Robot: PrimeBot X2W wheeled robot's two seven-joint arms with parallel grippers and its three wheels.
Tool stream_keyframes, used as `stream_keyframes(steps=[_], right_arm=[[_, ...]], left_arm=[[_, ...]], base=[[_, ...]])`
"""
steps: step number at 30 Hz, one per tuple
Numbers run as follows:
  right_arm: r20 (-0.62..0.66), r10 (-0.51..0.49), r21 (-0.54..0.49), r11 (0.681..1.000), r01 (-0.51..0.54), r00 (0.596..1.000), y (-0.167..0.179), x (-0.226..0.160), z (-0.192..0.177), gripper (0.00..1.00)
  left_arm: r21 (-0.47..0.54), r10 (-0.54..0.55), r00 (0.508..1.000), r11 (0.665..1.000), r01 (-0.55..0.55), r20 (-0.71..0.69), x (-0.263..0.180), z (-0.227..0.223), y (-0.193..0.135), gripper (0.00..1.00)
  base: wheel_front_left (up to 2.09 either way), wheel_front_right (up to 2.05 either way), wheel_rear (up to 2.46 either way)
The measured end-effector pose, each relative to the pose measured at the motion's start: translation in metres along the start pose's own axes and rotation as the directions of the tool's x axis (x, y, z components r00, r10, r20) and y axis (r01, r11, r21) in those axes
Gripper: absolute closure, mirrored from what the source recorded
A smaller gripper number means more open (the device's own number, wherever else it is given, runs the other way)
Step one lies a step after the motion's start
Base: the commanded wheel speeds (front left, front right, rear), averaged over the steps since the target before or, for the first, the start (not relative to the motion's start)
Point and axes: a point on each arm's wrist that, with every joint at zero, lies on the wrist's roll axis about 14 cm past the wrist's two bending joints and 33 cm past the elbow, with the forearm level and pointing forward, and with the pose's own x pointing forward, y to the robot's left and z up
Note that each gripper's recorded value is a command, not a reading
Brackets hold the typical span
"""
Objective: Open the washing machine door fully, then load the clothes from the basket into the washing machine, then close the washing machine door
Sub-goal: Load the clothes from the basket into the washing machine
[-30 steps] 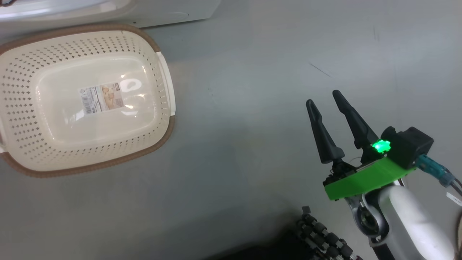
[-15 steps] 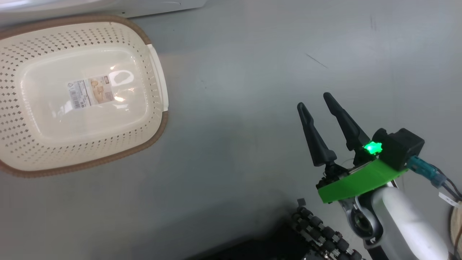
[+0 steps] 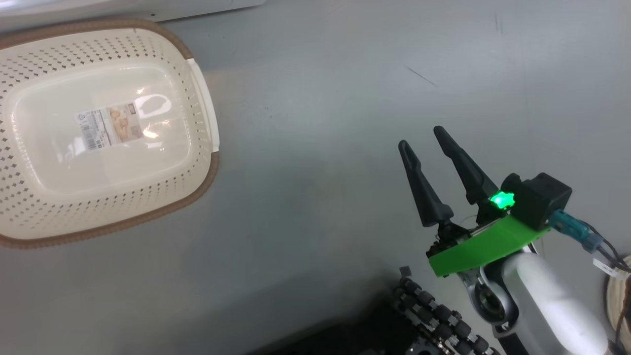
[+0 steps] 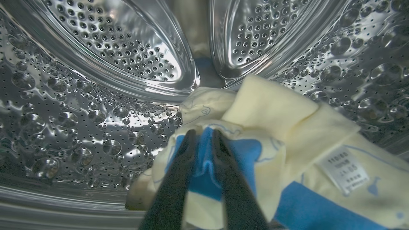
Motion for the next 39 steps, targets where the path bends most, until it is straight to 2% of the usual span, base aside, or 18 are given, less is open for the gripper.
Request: stream_keyframes(steps=[7,16,32,39], right_arm=[[0.024,0.013,-0.001,1.000,-0.013,1.000,0.004,0.002,0.008,0.00],[0.088,0.025,-0.014,1.000,-0.024,0.996,0.006,0.002,0.031,0.00],[0.212,0.084,-0.049,0.996,-0.075,0.974,0.021,0.000,0.076,0.00],[0.250,0.100,-0.070,0.994,-0.085,0.963,0.028,-0.017,0.091,0.00]], left_arm=[[-0.013,0.029,0.998,1.000,-0.028,0.064,-0.008,0.017,0.006,0.00],[-0.045,0.032,0.997,0.999,-0.029,0.066,-0.032,0.011,0.002,0.00],[-0.098,0.048,0.992,0.994,-0.036,0.120,-0.091,0.021,0.005,0.00],[-0.102,0.065,0.989,0.993,-0.051,0.133,-0.128,0.023,0.007,0.00]], base=[[0.00,0.00,0.00],[0.00,0.00,0.00],[0.00,0.00,0.00],[0.00,0.00,0.00]])
